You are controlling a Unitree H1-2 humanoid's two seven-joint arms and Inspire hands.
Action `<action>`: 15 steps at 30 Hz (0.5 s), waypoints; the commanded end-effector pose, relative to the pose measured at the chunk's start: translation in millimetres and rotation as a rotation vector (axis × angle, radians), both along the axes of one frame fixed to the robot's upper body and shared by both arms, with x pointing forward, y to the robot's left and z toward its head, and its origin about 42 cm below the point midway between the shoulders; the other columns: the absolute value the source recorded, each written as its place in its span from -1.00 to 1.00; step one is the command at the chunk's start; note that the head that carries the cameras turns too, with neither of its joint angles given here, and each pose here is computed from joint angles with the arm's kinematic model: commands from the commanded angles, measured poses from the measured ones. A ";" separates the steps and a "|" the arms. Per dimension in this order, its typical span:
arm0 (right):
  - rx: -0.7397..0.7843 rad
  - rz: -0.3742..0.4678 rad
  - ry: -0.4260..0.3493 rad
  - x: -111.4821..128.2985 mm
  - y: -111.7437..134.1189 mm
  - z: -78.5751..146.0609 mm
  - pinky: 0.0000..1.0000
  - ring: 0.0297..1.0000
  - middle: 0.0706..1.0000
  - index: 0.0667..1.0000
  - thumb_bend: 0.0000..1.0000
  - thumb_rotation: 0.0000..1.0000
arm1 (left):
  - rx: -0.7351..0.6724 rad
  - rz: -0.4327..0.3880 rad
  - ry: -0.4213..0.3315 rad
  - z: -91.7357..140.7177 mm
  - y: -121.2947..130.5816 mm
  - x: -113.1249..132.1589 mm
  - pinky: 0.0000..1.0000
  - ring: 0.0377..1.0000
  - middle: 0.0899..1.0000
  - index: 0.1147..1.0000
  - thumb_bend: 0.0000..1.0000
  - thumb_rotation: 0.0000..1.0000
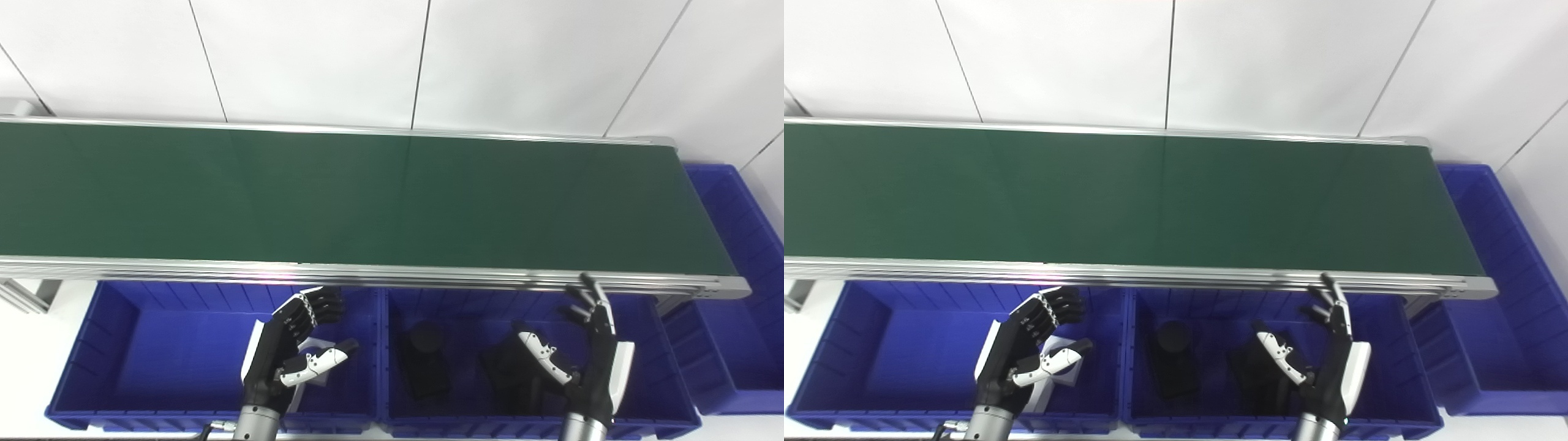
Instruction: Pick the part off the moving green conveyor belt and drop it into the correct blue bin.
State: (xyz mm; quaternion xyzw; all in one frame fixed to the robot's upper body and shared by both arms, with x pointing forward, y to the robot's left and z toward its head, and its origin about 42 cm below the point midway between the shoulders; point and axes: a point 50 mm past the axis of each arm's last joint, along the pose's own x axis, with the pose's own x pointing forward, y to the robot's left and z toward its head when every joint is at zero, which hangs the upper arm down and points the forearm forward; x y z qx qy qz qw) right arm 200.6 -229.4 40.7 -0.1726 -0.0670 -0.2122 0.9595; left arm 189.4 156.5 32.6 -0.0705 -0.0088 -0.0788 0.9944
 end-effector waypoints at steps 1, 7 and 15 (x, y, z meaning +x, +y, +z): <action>-0.037 0.029 -0.059 0.8 -0.7 11.3 0.82 0.98 1.00 1.00 0.35 -0.99 | -0.020 -0.012 -0.041 7.3 -4.3 3.2 0.25 0.23 0.25 0.25 0.18 -1.00; -0.075 0.090 0.003 -1.8 5.0 12.8 1.00 1.00 1.00 1.00 0.86 0.04 | -0.020 -0.009 -0.047 7.0 -4.7 4.4 0.26 0.24 0.25 0.24 0.19 -1.00; -0.028 0.161 -0.033 -8.2 17.8 25.5 0.80 1.00 1.00 1.00 0.72 -0.20 | -0.023 -0.008 -0.038 4.6 -5.4 4.5 0.23 0.22 0.24 0.22 0.19 -1.00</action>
